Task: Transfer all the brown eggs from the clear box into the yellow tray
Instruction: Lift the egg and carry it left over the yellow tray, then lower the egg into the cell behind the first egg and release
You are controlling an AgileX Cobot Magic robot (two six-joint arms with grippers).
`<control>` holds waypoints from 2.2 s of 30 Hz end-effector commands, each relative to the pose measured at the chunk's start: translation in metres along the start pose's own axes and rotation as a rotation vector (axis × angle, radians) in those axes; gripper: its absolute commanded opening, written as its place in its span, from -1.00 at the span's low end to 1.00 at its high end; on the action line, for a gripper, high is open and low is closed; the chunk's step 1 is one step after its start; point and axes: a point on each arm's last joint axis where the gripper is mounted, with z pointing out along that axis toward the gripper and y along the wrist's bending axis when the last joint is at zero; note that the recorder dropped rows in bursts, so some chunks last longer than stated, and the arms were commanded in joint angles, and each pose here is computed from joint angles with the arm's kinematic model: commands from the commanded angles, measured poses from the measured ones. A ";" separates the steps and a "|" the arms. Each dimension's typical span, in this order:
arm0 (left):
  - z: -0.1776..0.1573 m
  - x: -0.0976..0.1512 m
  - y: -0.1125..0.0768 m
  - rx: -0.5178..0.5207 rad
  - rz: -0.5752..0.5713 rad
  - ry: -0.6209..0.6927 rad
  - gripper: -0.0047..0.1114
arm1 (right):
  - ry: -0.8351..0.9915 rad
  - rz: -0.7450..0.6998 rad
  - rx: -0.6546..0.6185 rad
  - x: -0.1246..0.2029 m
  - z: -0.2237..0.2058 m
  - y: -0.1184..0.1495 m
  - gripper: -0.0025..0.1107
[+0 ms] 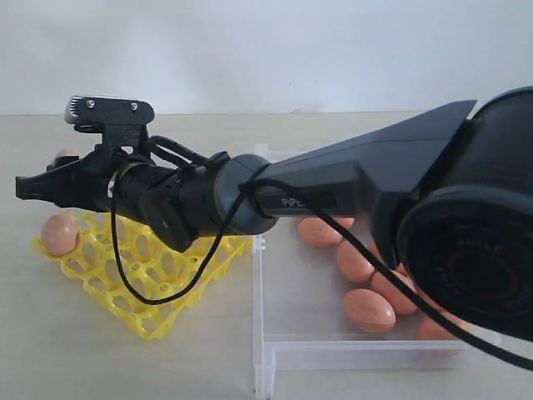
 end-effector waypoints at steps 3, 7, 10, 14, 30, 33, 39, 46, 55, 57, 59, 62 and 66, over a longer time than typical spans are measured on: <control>0.000 0.001 0.000 0.005 -0.003 -0.003 -0.85 | 0.030 -0.108 0.023 0.015 0.007 -0.011 -0.96; 0.000 0.001 0.000 0.005 -0.003 -0.003 -0.85 | 0.019 -0.128 0.020 0.022 0.011 -0.014 -0.96; 0.000 0.001 0.000 0.005 -0.003 -0.003 -0.85 | -0.006 -0.195 0.012 0.019 0.011 -0.013 -0.96; 0.000 0.001 0.000 0.005 -0.003 -0.003 -0.85 | 0.021 -0.267 0.020 0.022 0.011 -0.014 -0.96; 0.000 0.001 0.000 0.005 -0.003 -0.003 -0.85 | 0.043 -0.390 0.023 0.024 0.011 -0.015 -0.96; 0.000 0.001 0.000 0.005 -0.003 -0.003 -0.85 | 0.042 -0.387 0.027 0.023 0.011 -0.017 -0.96; 0.000 0.001 0.000 0.005 -0.003 -0.003 -0.85 | 0.051 -0.342 0.063 0.026 0.014 -0.033 -0.84; 0.000 0.001 0.000 0.005 -0.003 -0.003 -0.85 | 0.053 -0.341 0.065 0.027 0.014 -0.035 -0.45; 0.000 0.001 0.000 0.005 -0.003 -0.003 -0.85 | 0.057 -0.340 0.066 0.027 0.014 -0.035 -0.30; 0.000 0.001 0.000 0.005 -0.003 -0.003 -0.85 | 0.057 -0.340 0.066 0.027 0.014 -0.035 -0.17; 0.000 0.001 0.000 0.005 -0.003 -0.003 -0.85 | 0.055 -0.341 0.065 0.027 0.014 -0.035 -0.12; 0.000 0.001 0.000 0.005 -0.003 -0.003 -0.85 | 0.047 -0.341 0.064 0.026 0.014 -0.034 -0.12; 0.000 0.001 0.000 0.005 -0.003 -0.003 -0.85 | 0.010 -0.344 0.056 0.023 0.014 -0.033 -0.12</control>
